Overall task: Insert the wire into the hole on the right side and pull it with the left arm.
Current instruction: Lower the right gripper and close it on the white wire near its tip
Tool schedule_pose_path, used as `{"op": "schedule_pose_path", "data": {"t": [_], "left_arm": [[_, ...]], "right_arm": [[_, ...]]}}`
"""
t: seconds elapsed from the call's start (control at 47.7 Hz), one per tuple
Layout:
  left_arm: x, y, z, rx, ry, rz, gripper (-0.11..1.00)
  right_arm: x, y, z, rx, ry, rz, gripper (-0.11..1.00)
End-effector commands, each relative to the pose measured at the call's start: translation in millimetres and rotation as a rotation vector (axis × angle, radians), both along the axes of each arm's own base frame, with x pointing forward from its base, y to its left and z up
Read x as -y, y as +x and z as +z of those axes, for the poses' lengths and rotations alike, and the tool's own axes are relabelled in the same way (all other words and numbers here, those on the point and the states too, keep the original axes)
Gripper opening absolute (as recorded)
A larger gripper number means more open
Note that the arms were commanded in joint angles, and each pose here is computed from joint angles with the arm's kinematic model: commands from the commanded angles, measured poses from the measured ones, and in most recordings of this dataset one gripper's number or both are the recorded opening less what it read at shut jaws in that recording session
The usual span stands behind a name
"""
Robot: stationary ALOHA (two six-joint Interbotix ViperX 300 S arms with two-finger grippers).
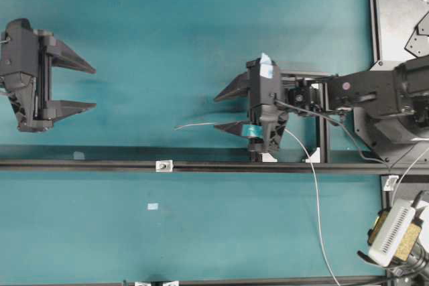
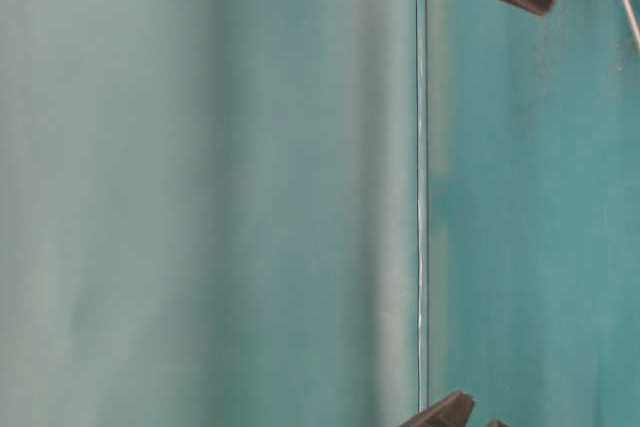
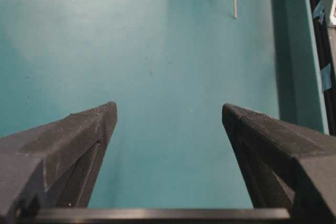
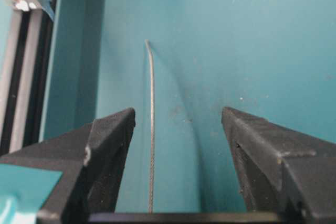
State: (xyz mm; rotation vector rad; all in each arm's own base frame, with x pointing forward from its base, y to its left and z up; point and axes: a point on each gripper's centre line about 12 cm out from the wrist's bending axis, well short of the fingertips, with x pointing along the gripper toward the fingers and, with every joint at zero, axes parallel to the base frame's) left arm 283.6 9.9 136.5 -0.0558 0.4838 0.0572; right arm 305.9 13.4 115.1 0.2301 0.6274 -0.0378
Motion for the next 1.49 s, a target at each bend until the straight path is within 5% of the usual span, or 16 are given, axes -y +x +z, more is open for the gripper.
{"op": "schedule_pose_path", "data": {"t": [0.0,0.42,1.238,1.469], "left_arm": [[-1,5,7,0.031,-0.002,0.005,0.56],[-1,6,7,0.031,-0.004,0.007,0.56],[-1,4,7,0.028,-0.004,0.008,0.56],[-1,4,6,0.025,-0.005,0.008,0.56]], "right_arm": [[-1,9,6,0.028,-0.001,0.004,0.74],[-1,10,-4,0.026,-0.001,0.004,0.64],[-2,27,-11,0.029,0.0,0.002,0.63],[-2,31,-10,0.034,-0.001,0.004,0.44]]}}
